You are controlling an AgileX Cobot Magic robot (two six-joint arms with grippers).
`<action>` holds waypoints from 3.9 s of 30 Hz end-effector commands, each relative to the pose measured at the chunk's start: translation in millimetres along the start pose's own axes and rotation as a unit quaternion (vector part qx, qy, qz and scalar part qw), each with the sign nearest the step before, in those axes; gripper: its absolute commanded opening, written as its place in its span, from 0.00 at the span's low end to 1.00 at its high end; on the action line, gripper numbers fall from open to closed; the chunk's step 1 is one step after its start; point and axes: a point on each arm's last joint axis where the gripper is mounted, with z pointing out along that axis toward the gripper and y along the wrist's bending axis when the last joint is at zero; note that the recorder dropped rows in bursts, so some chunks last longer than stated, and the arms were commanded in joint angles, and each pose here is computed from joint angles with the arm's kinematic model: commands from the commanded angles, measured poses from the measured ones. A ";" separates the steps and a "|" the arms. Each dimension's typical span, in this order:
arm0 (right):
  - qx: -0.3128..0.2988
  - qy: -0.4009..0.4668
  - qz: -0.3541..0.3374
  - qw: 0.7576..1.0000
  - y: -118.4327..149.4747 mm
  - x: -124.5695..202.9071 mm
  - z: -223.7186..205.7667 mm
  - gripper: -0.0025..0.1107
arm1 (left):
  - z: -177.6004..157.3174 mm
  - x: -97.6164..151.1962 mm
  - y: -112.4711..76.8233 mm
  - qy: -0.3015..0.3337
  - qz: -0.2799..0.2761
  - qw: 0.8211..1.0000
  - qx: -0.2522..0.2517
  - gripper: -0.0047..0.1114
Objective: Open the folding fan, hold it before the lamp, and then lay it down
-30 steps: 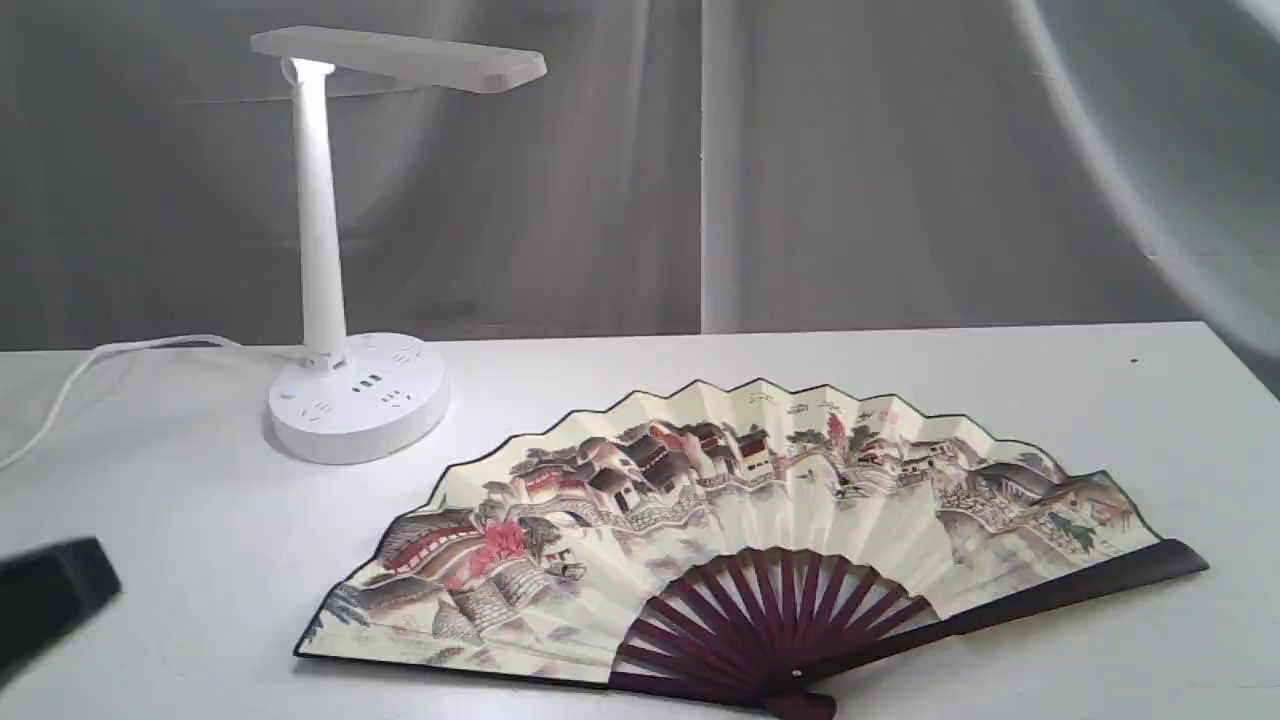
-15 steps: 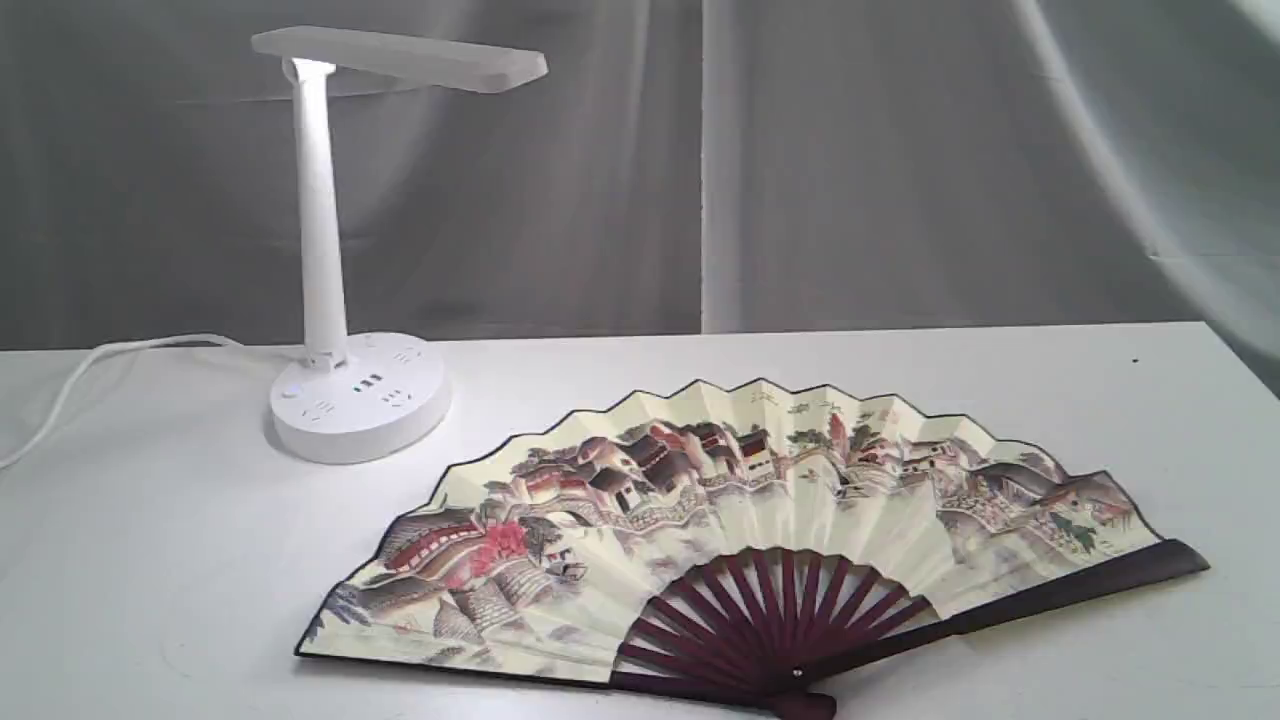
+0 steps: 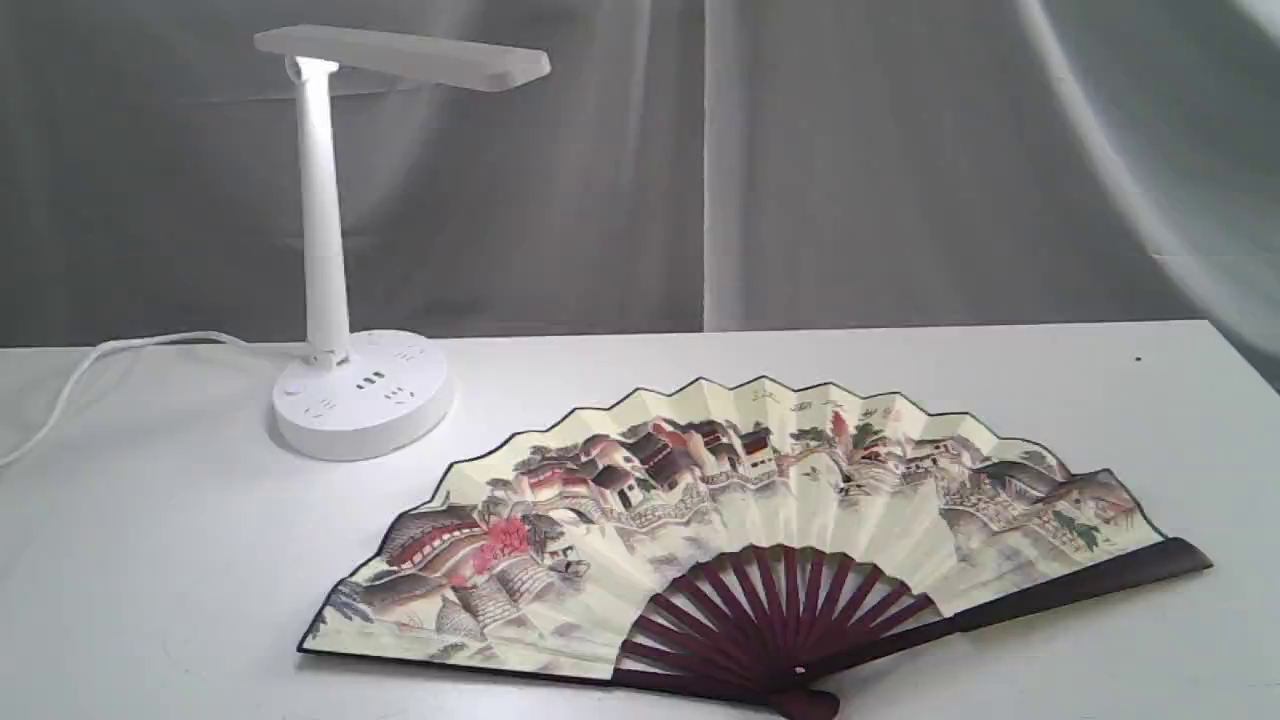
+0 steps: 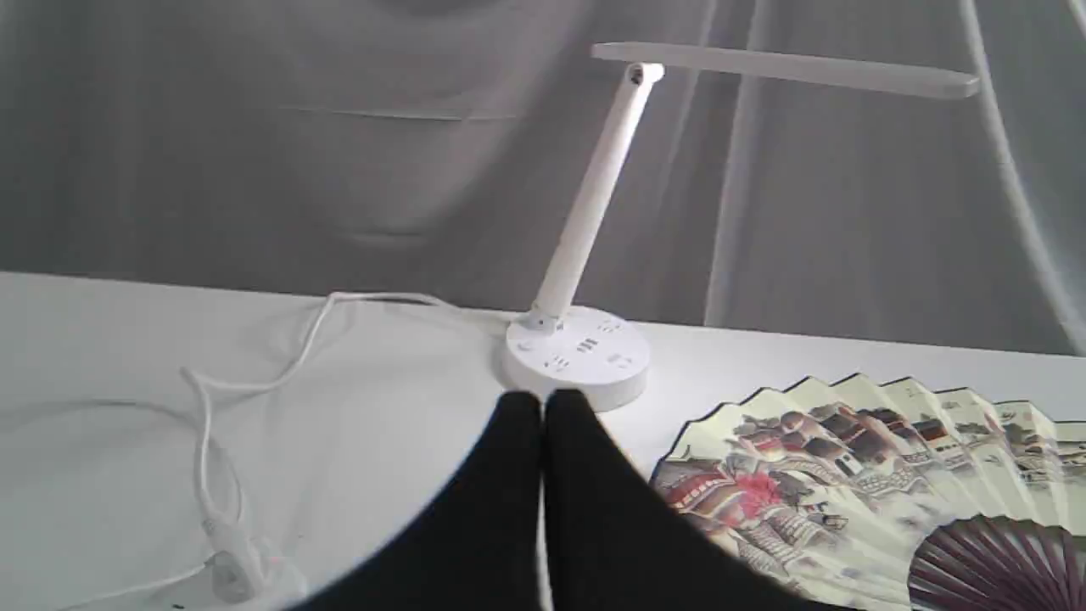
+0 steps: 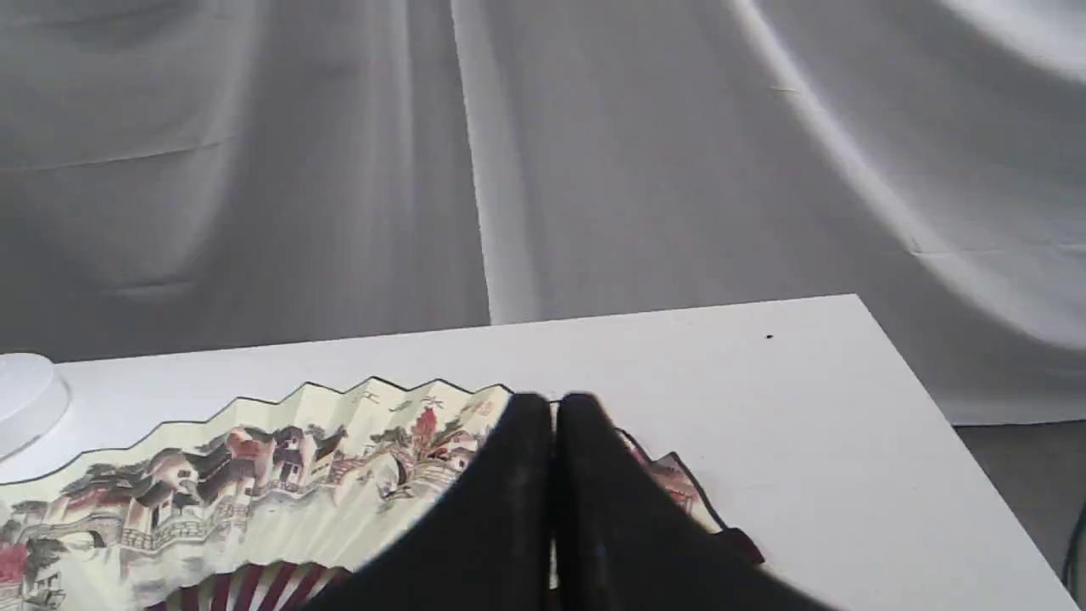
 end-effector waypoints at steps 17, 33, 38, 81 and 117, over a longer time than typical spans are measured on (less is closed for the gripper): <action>0.011 -0.016 -0.003 1.000 -8.7 51.1 -21.8 0.02 | 37.6 27.6 -2.7 0.002 -0.009 1.000 0.024 0.04; -0.011 -0.022 0.010 1.000 -6.5 74.3 -13.3 0.02 | 55.5 27.6 -4.0 -0.100 -0.007 0.994 0.038 0.04; -0.010 -0.021 0.010 1.000 -6.6 74.4 -13.3 0.02 | 80.3 54.5 -2.2 -0.126 0.003 0.991 0.040 0.04; 0.015 0.049 0.017 0.999 -11.0 87.3 -13.7 0.02 | 115.1 141.8 5.0 0.008 -0.020 0.999 0.033 0.04; 0.014 0.050 0.023 0.998 -10.8 87.5 -13.7 0.02 | 115.1 141.5 5.4 0.006 -0.002 0.999 0.031 0.04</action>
